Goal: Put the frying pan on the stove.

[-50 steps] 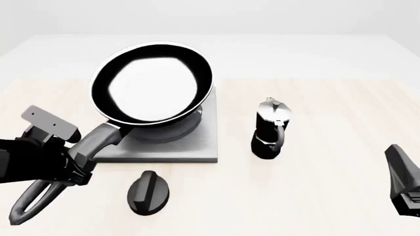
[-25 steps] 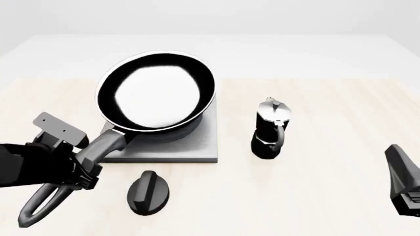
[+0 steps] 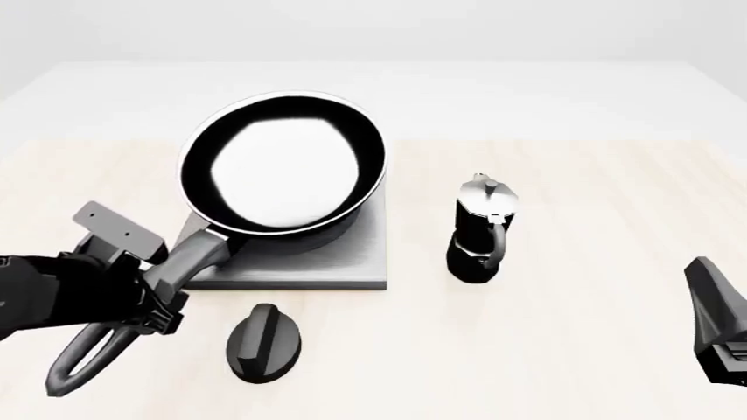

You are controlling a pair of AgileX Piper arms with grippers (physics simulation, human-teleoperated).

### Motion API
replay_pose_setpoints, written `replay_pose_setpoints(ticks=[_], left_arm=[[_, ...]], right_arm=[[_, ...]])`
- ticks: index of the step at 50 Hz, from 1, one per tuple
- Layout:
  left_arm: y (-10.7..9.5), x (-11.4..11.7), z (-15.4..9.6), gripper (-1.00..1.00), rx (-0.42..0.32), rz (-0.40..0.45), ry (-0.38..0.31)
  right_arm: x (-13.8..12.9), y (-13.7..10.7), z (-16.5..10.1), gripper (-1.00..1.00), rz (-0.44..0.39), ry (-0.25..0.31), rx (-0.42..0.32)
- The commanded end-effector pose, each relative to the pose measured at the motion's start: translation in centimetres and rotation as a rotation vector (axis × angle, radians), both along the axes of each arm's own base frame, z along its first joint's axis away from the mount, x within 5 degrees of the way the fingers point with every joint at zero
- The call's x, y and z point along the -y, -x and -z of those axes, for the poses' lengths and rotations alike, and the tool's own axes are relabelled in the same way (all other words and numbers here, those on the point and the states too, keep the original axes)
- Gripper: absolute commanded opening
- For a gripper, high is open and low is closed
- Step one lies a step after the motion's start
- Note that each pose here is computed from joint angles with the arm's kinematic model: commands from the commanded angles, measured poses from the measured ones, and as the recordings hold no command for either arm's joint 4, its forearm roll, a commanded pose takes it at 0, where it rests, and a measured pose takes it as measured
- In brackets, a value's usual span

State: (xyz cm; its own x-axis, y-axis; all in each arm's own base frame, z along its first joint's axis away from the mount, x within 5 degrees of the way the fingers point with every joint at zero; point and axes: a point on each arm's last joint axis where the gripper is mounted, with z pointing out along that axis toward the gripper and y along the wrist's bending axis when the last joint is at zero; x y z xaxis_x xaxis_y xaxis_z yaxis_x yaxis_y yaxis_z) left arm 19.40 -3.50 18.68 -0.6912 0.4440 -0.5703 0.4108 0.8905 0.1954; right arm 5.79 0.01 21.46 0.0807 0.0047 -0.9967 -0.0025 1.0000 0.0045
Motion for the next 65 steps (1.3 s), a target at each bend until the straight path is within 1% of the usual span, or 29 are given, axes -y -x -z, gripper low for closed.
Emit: replay_pose_setpoints(ticks=[1,13,15,16,28,34,43,46,52,55,62,65], left_arm=[[-0.7,0.1,0.3,-1.0,-0.002,-0.034,0.033],[-0.8,0.1,0.5,-1.0,-0.008,-0.036,0.035],[-0.7,0.3,0.3,-1.0,-0.004,-0.037,0.043],[-0.7,0.4,0.1,1.0,-0.001,-0.032,0.047],[-0.3,0.1,-1.0,1.0,0.018,-0.041,0.047],[0.0,-0.1,-2.0,1.0,0.036,-0.039,0.045],[0.7,-0.2,-4.6,1.0,0.081,-0.023,0.042],[0.8,0.2,-5.5,1.0,0.095,0.0,0.044],[1.6,-0.1,-7.3,1.0,0.122,0.006,0.037],[1.8,-0.2,-7.8,1.0,0.128,0.007,0.036],[2.9,-0.4,-9.6,1.0,0.16,0.016,0.031],[3.2,-0.4,-10.0,1.0,0.165,0.022,0.03]], right_arm=[[0.0,0.1,0.0,1.0,0.003,0.005,0.005],[0.0,0.1,0.0,1.0,0.003,0.004,0.005],[0.0,0.1,0.0,1.0,0.002,0.005,0.005],[0.0,0.1,0.0,1.0,0.003,0.004,0.005],[0.0,0.1,0.0,1.0,0.003,0.005,0.005],[0.0,0.1,0.0,1.0,0.003,0.005,0.005],[0.0,0.1,0.0,1.0,0.004,0.005,0.005],[0.0,0.1,0.0,1.0,0.003,0.005,0.005],[0.0,0.1,0.0,1.0,0.003,0.005,0.005],[0.0,0.1,0.0,1.0,0.003,0.005,0.005],[0.0,0.1,0.0,1.0,0.002,0.005,0.005],[0.0,0.1,0.0,1.0,0.002,0.005,0.005]])
